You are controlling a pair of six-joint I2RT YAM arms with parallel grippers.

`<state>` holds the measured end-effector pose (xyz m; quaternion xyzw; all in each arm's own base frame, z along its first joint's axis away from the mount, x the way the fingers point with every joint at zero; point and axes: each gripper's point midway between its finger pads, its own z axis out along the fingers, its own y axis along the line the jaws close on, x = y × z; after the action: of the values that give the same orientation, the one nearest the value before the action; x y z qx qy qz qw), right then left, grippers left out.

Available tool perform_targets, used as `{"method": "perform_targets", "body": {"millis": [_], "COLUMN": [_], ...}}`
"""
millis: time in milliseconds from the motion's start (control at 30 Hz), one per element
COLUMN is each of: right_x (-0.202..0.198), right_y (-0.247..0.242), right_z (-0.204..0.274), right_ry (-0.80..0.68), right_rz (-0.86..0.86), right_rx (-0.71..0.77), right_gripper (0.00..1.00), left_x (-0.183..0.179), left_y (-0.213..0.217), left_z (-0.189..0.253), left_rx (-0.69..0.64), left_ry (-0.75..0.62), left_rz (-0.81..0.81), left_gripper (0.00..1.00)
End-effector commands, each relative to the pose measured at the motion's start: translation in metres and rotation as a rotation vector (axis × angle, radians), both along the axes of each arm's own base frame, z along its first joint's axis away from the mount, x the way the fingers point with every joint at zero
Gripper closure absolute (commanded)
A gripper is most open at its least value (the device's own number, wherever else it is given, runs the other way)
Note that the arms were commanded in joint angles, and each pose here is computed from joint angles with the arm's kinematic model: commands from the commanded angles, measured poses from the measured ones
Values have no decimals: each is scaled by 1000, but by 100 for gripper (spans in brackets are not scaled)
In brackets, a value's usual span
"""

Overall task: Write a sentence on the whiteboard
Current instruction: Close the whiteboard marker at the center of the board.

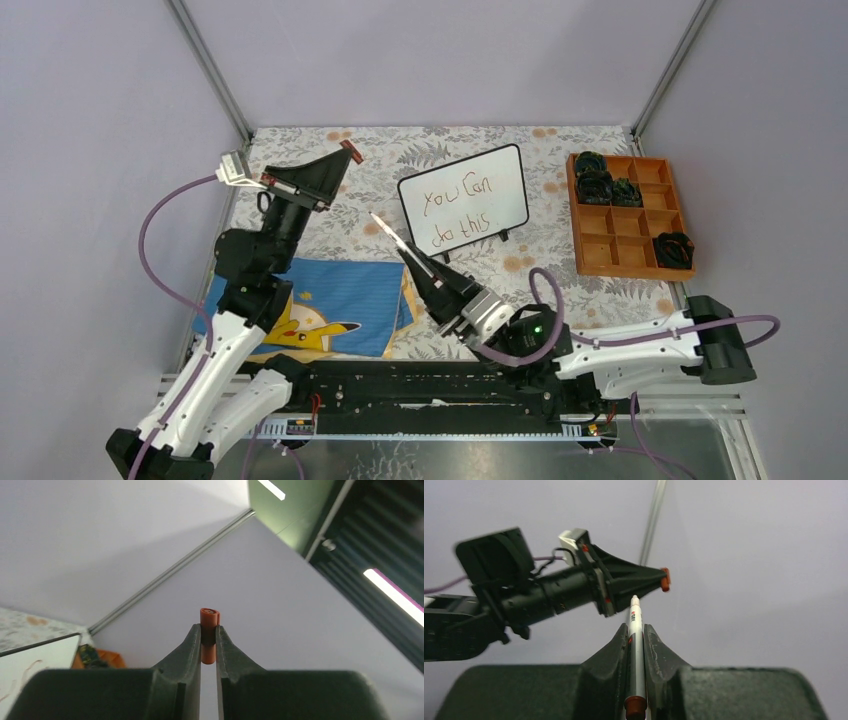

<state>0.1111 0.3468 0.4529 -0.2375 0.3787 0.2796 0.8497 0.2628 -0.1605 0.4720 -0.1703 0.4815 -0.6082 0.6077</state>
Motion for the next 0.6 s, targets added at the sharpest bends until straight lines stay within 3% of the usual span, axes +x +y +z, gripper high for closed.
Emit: {"method": "perform_targets", "body": {"millis": [0,567], "right_x": [14,28], "right_y": [-39,-22], "right_z": [33,35], "right_ry": [-35,95], "right_rz": [-179,-2], "right_rx": [144,240], "right_gripper": [100,100], "left_x": [-25,-54], "left_y": [16,15], "left_z": [28,29], "left_rx": [-162,-219], "left_ry": [-96,-142], "left_rz": [-41,-152], "left_gripper": [100,100]}}
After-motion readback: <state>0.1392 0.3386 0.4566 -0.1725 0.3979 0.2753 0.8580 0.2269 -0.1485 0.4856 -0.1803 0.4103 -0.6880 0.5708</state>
